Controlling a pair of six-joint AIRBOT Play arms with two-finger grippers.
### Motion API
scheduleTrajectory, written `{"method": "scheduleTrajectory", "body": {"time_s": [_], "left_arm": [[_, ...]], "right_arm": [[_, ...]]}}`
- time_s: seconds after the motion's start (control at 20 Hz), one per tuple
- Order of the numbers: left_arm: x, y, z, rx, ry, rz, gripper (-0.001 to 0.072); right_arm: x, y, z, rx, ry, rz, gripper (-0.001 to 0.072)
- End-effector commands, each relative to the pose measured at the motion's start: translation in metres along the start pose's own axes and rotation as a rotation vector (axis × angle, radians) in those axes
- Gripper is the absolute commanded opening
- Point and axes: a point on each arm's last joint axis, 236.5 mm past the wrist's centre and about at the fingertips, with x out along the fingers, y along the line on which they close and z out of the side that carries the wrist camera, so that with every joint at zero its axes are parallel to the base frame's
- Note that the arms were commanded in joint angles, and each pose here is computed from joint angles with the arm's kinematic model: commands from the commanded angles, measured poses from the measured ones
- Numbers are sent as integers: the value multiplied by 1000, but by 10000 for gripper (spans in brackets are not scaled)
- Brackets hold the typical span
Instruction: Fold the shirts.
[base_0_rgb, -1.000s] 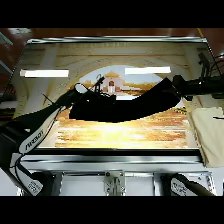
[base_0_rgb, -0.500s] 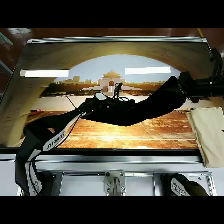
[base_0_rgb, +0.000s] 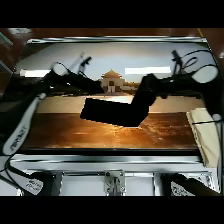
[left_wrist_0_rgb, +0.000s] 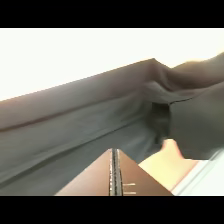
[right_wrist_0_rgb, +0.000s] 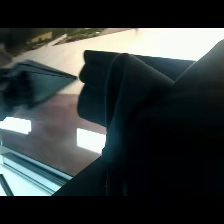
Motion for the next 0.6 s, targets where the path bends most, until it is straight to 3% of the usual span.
{"method": "scheduleTrajectory", "body": {"time_s": [0.0, 0.2, 0.4, 0.45, 0.5, 0.55], "left_arm": [[-139, 25, 26, 30, -185, 185, 36], [-265, 2, 36, 61, -444, 286, 37], [-321, -32, 18, 112, -541, 332, 37], [-324, -38, 13, 120, -535, 332, 36], [-324, -41, 8, 124, -522, 329, 37], [-322, -41, 5, 122, -507, 327, 37]], "right_arm": [[87, 45, -11, 4, -22, 100, 67], [185, 62, -51, 142, 18, 170, 68], [238, 64, -76, 317, 59, 251, 81], [243, 66, -77, 354, 61, 274, 179], [245, 67, -75, 374, 56, 295, 397], [245, 71, -72, 361, 47, 316, 549]]}}
